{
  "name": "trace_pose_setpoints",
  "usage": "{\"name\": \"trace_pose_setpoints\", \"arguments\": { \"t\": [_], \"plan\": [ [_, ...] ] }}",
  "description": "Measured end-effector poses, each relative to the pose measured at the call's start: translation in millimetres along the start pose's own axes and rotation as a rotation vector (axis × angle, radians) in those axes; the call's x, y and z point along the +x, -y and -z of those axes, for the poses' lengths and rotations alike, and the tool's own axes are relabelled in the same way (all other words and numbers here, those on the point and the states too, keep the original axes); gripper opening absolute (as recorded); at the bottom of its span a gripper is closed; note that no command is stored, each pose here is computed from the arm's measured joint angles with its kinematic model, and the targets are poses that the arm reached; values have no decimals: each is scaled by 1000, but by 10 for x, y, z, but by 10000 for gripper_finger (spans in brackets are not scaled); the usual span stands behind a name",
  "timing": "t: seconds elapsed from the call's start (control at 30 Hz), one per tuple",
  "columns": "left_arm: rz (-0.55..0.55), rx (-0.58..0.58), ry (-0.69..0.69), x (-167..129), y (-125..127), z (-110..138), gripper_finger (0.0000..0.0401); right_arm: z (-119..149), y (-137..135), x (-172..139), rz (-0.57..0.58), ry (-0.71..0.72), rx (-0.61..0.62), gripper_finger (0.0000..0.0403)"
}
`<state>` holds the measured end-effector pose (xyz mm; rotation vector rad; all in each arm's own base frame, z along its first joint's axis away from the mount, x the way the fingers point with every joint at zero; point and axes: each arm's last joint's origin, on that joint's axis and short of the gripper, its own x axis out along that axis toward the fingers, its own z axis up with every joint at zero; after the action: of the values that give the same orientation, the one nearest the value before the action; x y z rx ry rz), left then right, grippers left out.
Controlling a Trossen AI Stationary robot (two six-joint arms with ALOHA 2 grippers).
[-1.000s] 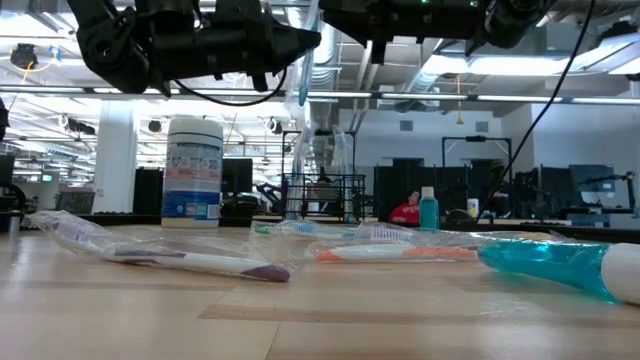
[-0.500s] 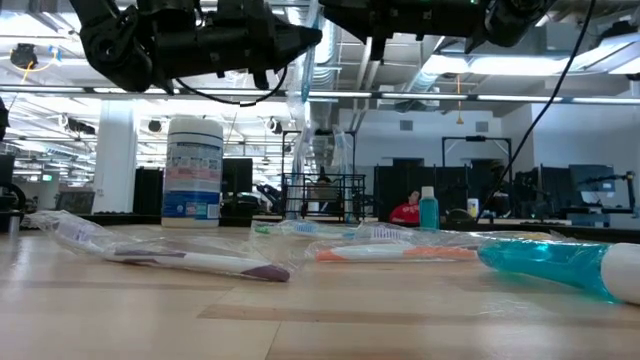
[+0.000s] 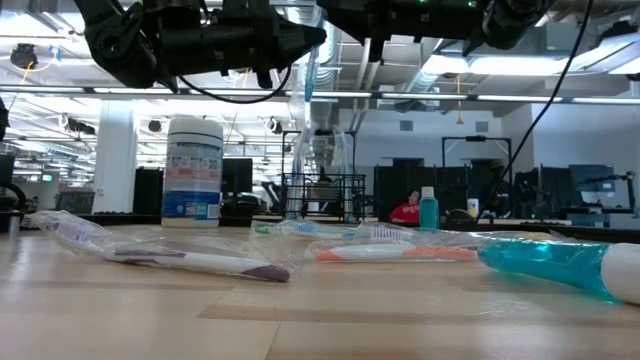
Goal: Pick & Place toothbrushing station
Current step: Put the bottom blue toothbrush into the black wire organizer
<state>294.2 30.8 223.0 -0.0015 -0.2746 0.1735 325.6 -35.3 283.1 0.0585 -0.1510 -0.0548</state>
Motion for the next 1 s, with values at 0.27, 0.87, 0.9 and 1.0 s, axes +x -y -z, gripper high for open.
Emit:
{"name": "trace_pose_setpoints", "arguments": {
  "t": [0.27, 0.87, 0.9, 1.0],
  "plan": [
    [1, 3, -1, 0, 0, 2, 23, 2, 2, 0, -1, -3, -11, 12],
    [-28, 6, 12, -196, -101, -87, 86, 48, 142, -11, 40, -57, -40, 1],
    [-30, 5, 10, -238, -111, -88, 87, 46, 165, -13, 47, -57, -46, 1],
    [-33, 6, -3, -348, -120, -76, 87, 39, 254, -23, 74, -56, -53, 1]
  ]
}}
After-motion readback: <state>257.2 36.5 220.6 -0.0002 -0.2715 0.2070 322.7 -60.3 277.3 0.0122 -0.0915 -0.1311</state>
